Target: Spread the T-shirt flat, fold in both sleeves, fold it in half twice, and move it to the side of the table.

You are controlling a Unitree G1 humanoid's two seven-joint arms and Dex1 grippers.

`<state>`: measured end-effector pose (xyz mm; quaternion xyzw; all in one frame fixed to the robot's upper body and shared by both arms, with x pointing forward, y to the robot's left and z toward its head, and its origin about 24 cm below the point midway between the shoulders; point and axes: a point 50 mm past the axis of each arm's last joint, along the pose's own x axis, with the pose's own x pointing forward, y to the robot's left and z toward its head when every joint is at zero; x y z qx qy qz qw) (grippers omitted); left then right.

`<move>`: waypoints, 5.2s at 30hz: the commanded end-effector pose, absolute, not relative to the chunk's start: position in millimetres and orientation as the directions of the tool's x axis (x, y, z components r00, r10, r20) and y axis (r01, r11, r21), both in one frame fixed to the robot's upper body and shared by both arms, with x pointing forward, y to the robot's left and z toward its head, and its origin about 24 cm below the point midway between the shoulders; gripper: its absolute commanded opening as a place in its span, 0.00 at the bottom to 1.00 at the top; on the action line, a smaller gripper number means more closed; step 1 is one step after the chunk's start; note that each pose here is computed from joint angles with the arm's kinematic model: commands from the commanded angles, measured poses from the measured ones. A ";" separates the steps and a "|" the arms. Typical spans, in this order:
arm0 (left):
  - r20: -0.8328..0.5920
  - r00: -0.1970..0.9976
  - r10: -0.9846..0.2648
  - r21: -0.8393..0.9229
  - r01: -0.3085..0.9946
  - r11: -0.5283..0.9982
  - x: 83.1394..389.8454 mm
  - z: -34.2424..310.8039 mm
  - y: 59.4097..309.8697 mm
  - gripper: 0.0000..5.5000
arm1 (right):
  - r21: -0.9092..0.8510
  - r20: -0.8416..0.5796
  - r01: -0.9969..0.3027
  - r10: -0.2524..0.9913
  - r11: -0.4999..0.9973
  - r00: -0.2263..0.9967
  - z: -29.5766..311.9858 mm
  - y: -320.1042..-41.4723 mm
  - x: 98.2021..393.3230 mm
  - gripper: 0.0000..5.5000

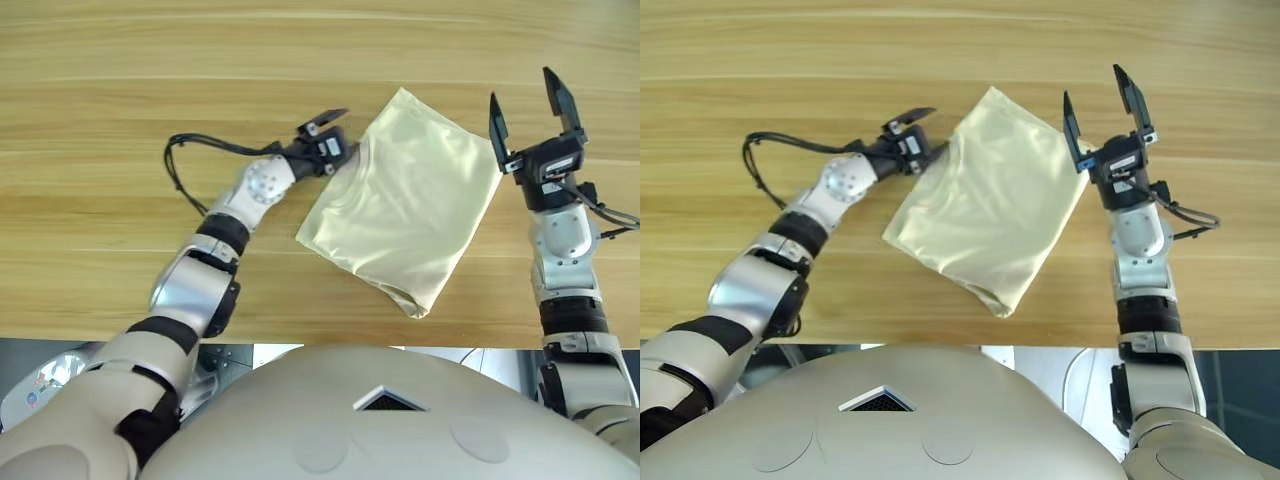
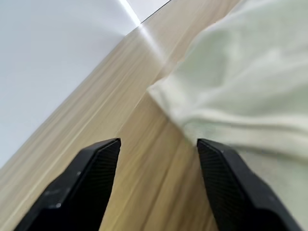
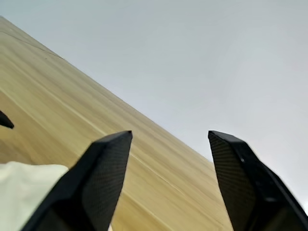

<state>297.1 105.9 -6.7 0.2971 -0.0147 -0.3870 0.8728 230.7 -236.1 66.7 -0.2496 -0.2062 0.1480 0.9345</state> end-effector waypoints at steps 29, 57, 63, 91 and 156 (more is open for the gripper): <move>-0.083 0.558 -0.825 0.429 0.768 0.476 256.7 31.3 72.9 0.54 | -0.548 0.297 -0.163 0.372 0.821 0.879 69.1 -224.1 230.9 0.53; -0.424 0.659 -0.621 0.271 0.747 0.607 149.3 -32.0 96.8 0.54 | -0.602 0.192 -0.274 0.469 0.750 0.862 75.3 -215.3 204.1 0.53; -0.208 0.898 -0.387 0.311 0.436 0.844 194.1 1.7 111.4 0.54 | -0.603 0.115 -0.282 0.431 0.746 0.895 59.4 -222.6 197.5 0.53; 0.291 0.952 -0.097 -0.060 0.120 0.991 247.8 72.4 164.6 0.54 | -0.845 -0.324 -0.452 0.398 0.287 0.859 -3.9 -215.0 258.6 0.53; -0.685 0.143 -0.715 0.578 0.703 -0.413 175.7 19.2 197.0 0.54 | -0.680 -0.601 -0.733 0.555 0.024 0.575 18.1 -257.9 96.2 0.53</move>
